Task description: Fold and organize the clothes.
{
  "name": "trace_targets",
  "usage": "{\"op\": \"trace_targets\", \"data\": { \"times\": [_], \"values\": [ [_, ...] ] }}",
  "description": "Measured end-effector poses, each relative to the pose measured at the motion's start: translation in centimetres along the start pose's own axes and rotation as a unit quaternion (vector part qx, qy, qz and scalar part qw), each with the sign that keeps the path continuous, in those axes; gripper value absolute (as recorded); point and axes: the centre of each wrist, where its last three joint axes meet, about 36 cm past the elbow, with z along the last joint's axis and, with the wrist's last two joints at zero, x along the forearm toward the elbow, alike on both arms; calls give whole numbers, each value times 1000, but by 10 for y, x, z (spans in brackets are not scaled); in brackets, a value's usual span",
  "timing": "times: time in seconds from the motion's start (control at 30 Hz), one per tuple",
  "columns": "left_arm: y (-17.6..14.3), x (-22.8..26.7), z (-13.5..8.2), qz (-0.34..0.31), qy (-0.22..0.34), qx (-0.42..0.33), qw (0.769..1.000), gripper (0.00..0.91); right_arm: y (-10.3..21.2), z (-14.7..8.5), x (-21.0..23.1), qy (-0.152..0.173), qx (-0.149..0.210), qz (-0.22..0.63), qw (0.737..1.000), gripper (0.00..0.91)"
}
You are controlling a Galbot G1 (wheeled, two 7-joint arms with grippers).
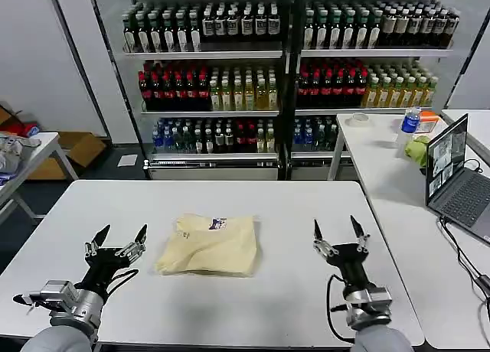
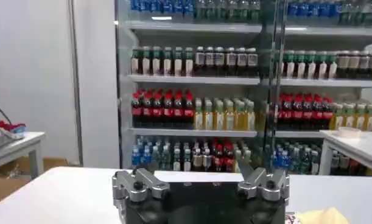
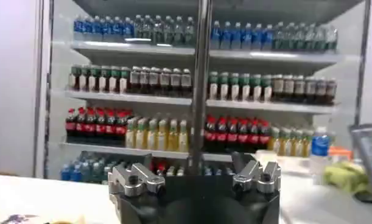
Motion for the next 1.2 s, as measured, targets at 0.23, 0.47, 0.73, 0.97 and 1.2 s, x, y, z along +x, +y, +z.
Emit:
{"op": "trace_targets", "data": {
  "times": [0.23,0.47,0.73,0.97,1.2],
  "values": [
    [4,-4,1,1,-3,-12,1000,907,-5,-2,17,1,13,1,1000,907],
    [6,-6,1,2,-3,-17,1000,907,-4,-3,25,2,19,4,1000,907],
    [8,-10,1,4,-5,-22,1000,907,-4,-4,33,4,23,21,1000,907],
    [6,-11,2,10,-5,-22,1000,907,-2,-5,38,1,27,31,999,907],
    [6,-11,2,12,-5,-23,1000,907,-2,-6,41,0,30,36,999,907]
  ]
}}
